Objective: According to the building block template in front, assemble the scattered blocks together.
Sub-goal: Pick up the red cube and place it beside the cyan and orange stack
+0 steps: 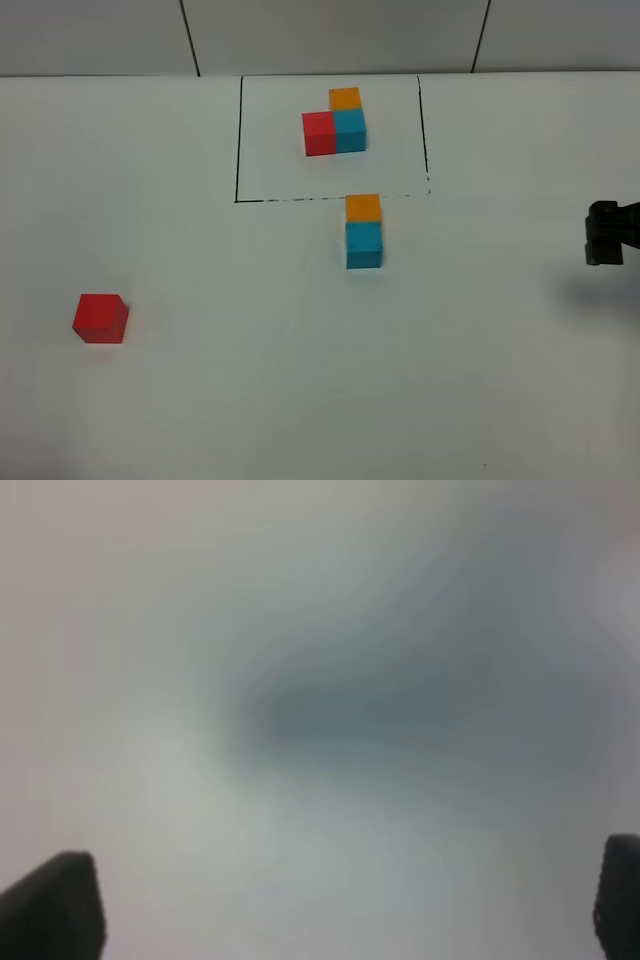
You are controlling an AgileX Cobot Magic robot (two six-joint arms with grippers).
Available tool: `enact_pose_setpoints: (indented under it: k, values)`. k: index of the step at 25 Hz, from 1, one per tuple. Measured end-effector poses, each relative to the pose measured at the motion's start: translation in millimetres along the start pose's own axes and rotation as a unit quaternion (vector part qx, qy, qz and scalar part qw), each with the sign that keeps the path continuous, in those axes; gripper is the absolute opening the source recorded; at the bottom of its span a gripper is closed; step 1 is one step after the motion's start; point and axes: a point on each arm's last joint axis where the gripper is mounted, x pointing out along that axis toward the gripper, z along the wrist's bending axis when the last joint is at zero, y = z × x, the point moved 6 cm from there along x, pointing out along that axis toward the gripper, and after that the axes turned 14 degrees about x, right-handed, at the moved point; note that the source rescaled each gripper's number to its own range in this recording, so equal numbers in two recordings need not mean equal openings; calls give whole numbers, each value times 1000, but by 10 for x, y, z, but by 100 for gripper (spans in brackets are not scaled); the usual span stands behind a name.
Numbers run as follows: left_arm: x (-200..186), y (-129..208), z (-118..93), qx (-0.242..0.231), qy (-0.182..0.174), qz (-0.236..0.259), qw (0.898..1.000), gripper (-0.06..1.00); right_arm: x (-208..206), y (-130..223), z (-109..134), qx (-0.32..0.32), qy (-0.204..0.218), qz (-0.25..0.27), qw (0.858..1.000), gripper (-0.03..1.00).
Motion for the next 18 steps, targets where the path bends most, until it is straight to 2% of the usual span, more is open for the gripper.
enact_pose_setpoints:
  k: [3, 7, 14, 18]
  values:
    - [0, 0, 0, 0, 0, 0, 1000, 70, -194, 135, -39, -19, -11, -17, 1000, 100]
    - [0, 0, 0, 0, 0, 0, 1000, 70, -498, 343, -104, -14, -30, -51, 998, 100]
    - [0, 0, 0, 0, 0, 0, 1000, 70, -1022, 898, -310, -12, -53, -110, 992, 100]
    - [0, 0, 0, 0, 0, 0, 1000, 70, -1179, 1178, -340, -45, -70, -130, 988, 100]
